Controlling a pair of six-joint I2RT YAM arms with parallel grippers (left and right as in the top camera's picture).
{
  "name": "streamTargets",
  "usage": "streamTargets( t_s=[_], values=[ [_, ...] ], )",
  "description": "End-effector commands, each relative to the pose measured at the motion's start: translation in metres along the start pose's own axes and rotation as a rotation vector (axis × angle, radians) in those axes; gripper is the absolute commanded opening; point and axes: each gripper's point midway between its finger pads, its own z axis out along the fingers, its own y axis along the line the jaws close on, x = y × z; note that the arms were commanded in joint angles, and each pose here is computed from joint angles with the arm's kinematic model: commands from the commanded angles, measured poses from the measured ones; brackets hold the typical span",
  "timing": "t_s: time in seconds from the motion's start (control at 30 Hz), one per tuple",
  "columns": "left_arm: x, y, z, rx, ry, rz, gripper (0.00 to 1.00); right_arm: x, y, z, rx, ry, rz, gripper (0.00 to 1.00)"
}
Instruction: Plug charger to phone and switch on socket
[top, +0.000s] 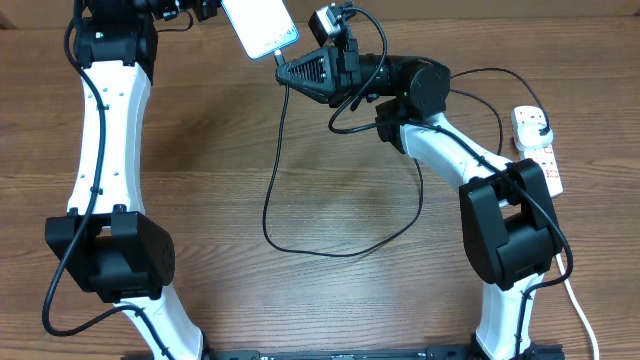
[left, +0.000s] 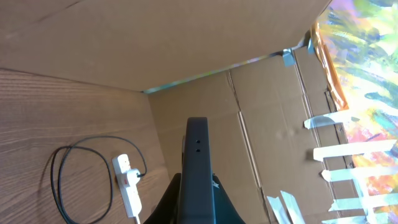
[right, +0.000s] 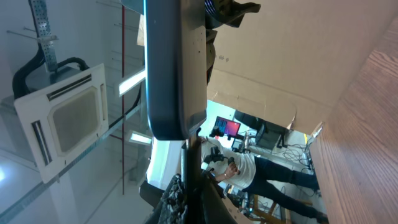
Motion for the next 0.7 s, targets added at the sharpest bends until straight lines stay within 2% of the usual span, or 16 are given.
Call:
streamTargets(
  t_s=[0.0,0.67],
  values=[
    [0.0177,-0.0266,0.006,0.046,0.064,0.035,0.04,-0.0094,0.0098,0.0017,-0.041,-0.05,0.13,0.04],
    [0.0223,-0.0284,0.0055,0.057,0.091,0.037,0.04,-0.0122,0.0048,0.0017,-0.028,-0.059,0.165,0.04]
  ],
)
